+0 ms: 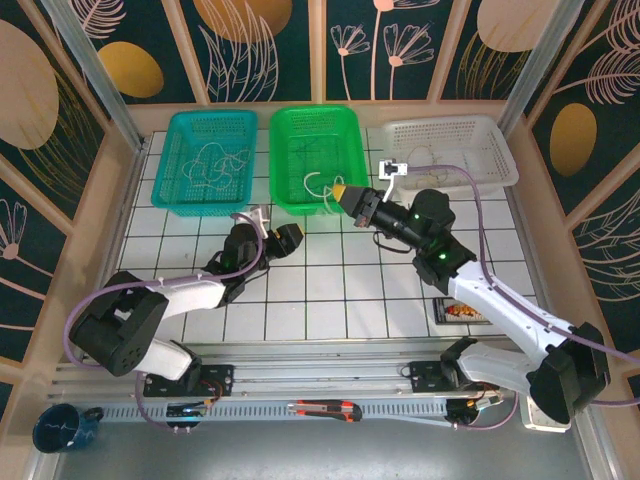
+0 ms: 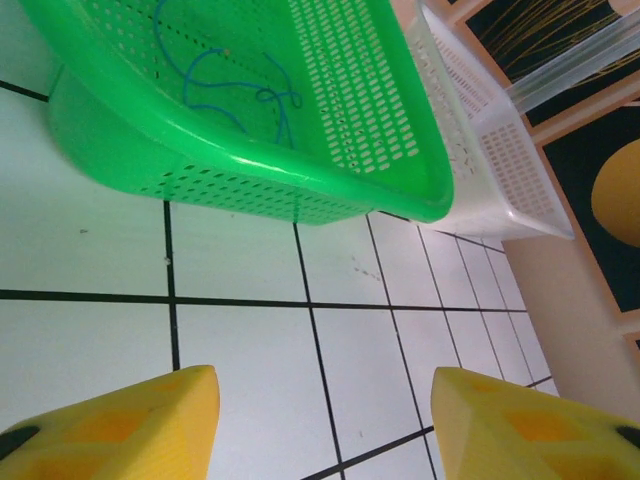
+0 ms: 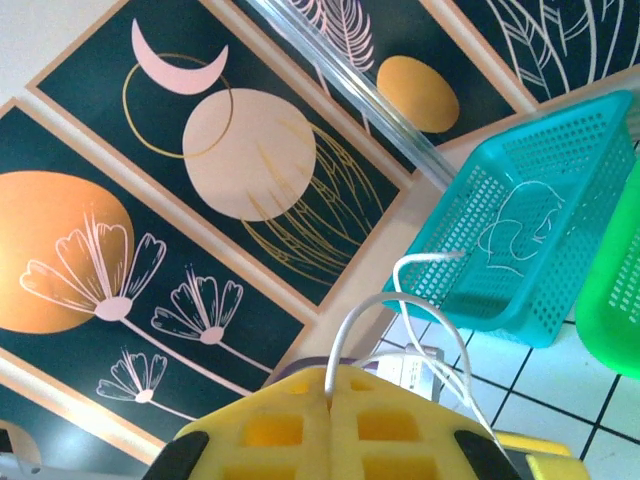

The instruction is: Untangle the cables

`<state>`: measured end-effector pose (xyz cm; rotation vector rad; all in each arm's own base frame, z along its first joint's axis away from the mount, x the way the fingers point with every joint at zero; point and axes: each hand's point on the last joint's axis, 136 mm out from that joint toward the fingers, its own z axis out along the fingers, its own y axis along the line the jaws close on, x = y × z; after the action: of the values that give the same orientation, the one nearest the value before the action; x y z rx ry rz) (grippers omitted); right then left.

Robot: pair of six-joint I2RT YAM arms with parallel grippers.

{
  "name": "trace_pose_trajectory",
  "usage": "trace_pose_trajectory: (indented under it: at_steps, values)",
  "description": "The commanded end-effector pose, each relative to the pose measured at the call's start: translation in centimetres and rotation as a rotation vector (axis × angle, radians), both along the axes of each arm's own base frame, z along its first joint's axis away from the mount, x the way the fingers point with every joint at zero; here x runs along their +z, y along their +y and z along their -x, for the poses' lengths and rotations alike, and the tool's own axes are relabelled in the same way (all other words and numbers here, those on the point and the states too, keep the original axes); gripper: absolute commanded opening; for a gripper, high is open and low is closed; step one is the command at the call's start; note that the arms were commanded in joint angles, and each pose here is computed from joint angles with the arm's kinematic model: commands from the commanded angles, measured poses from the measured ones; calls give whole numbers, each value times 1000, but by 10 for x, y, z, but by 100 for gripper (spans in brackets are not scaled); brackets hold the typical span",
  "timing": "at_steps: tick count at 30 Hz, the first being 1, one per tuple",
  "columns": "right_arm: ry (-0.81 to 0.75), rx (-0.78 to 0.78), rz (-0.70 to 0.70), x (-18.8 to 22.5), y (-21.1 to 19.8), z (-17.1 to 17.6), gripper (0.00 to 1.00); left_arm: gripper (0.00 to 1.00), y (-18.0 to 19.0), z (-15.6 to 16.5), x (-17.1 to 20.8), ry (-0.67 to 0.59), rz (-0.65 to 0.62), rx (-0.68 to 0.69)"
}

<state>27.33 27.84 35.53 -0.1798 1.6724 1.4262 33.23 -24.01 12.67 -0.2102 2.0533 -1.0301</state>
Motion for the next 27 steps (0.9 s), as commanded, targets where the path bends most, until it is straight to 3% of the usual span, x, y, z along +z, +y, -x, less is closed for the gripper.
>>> trace_pose_trajectory:
  at_steps: [1, 18, 27]
  values:
    - [-13, -30, 11, 0, -8, -2, 0, 58, 2, 0, 15, -55, -4, 2]
    - [53, -19, 67, -41, -3, -13, 0, 66, -18, 11, 106, -200, 164, -119]
    - [70, -5, 61, -48, 0, -14, 0, 63, -36, 13, 139, -241, 249, -206]
